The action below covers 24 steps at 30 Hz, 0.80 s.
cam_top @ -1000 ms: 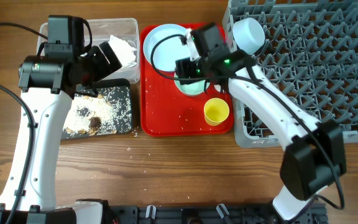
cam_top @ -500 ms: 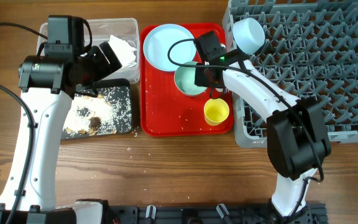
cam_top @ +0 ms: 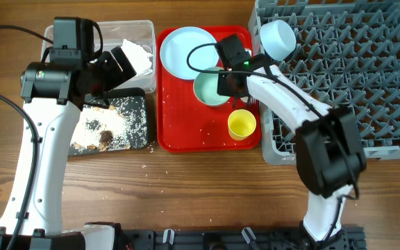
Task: Sort waste into correct bins and load items into the dishwasher rack
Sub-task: 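Reach the right gripper to the mint-green bowl and grasp its rim, then place the mint-green bowl into the dish rack with the right gripper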
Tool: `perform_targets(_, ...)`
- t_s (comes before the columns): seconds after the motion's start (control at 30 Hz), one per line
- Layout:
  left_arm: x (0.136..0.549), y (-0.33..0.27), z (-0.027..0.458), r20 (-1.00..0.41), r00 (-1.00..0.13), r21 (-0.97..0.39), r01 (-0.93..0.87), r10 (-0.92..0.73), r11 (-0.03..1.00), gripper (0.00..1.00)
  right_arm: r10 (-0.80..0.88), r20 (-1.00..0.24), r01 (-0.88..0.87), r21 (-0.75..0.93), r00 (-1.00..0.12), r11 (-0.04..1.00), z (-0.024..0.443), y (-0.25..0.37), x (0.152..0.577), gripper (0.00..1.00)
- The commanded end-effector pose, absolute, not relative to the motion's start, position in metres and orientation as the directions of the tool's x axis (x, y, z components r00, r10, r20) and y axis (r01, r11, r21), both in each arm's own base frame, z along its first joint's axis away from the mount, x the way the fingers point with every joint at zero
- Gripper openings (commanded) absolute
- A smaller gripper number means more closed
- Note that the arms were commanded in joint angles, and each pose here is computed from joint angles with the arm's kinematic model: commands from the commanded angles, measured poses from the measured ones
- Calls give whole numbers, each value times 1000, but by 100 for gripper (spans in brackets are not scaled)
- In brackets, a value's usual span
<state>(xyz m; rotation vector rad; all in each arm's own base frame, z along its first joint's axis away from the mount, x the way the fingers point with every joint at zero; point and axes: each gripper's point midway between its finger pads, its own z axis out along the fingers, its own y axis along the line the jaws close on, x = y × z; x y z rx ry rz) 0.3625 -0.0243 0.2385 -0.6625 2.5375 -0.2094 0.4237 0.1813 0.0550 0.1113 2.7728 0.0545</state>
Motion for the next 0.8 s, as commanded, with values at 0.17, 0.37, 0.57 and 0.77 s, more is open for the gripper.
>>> perform_targets(0.17, 364, -21, 238, -442, -754, -255, -414, -486, 874, 100, 187, -787, 409, -90, -588, 908, 283, 65, 393, 4)
perform_targets(0.37, 364, -21, 238, -442, -754, -255, -414, -486, 874, 100, 91, -834, 601, -312, -545, 736, 320, -9, 336, 4)
perform_targets(0.57, 364, -21, 238, -442, -754, -255, -414, -486, 874, 100, -144, -647, 472, -672, -749, 571, 270, -21, 367, 4)
perform_targets(0.77, 364, -21, 238, -442, -754, -255, -414, -486, 874, 100, -371, -248, 114, -931, -895, 347, 214, -9, 411, 4)
